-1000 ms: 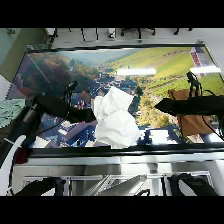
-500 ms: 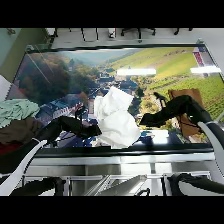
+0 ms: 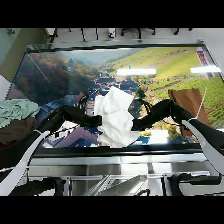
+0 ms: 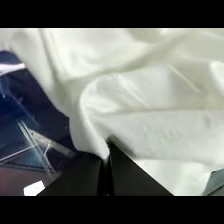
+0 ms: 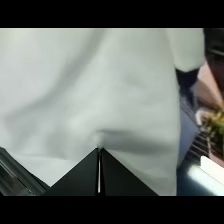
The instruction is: Fold the shirts.
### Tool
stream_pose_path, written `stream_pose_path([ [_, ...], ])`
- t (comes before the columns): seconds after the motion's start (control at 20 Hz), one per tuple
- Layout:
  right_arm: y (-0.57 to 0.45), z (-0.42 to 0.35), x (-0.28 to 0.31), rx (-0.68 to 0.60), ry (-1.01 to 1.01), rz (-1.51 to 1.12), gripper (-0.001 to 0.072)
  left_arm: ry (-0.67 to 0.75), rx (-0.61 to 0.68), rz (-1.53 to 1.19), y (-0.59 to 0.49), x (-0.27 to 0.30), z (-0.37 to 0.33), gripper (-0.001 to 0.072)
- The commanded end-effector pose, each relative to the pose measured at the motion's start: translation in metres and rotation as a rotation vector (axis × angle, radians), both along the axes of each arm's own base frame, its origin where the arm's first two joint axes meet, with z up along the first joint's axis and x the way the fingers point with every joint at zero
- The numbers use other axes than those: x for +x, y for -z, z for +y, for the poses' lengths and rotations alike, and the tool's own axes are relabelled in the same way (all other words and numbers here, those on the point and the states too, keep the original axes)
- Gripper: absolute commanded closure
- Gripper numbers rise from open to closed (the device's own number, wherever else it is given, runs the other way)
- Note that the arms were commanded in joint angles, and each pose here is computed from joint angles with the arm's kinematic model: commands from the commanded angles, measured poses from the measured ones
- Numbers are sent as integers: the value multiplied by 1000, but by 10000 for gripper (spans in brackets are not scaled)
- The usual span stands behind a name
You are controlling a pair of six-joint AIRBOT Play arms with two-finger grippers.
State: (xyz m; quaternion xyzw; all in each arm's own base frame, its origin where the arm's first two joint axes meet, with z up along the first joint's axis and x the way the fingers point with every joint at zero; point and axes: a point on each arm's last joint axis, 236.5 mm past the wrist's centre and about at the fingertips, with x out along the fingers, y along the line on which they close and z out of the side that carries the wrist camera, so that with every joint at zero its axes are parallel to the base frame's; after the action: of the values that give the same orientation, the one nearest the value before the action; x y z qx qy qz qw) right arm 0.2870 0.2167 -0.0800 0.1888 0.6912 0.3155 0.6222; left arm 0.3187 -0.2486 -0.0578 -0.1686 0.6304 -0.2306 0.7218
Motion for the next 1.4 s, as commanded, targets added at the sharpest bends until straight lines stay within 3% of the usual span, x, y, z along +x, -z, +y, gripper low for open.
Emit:
stream_pose_path([
  [0.0,-35,15,18,77,-22,-75,692,3,-78,-183,-78,25,-12,692],
  [0.1,-114,22,44,146,-64,-246,692,-3,-167,-402,-178,41,-16,693],
  [0.25,-305,11,72,214,-37,-728,694,-14,-326,-797,-371,21,-3,693],
  [0.45,-558,-29,-4,188,30,-1477,694,-29,-557,-1320,-603,-103,46,693],
  [0.65,-663,-68,-80,116,184,-1872,694,-31,-652,-1514,-675,-188,79,693],
  [0.8,-643,-68,-60,81,174,-1804,695,-114,-550,-1441,-652,-154,87,693],
  [1.0,-538,-50,33,75,136,-1459,694,-126,-349,-1166,-545,-54,60,692],
  [1.2,-377,-2,106,118,28,-1009,694,-90,-131,-750,-368,43,37,692],
  [1.35,-231,38,133,86,-50,-692,693,-97,22,-445,-218,81,57,692],
])
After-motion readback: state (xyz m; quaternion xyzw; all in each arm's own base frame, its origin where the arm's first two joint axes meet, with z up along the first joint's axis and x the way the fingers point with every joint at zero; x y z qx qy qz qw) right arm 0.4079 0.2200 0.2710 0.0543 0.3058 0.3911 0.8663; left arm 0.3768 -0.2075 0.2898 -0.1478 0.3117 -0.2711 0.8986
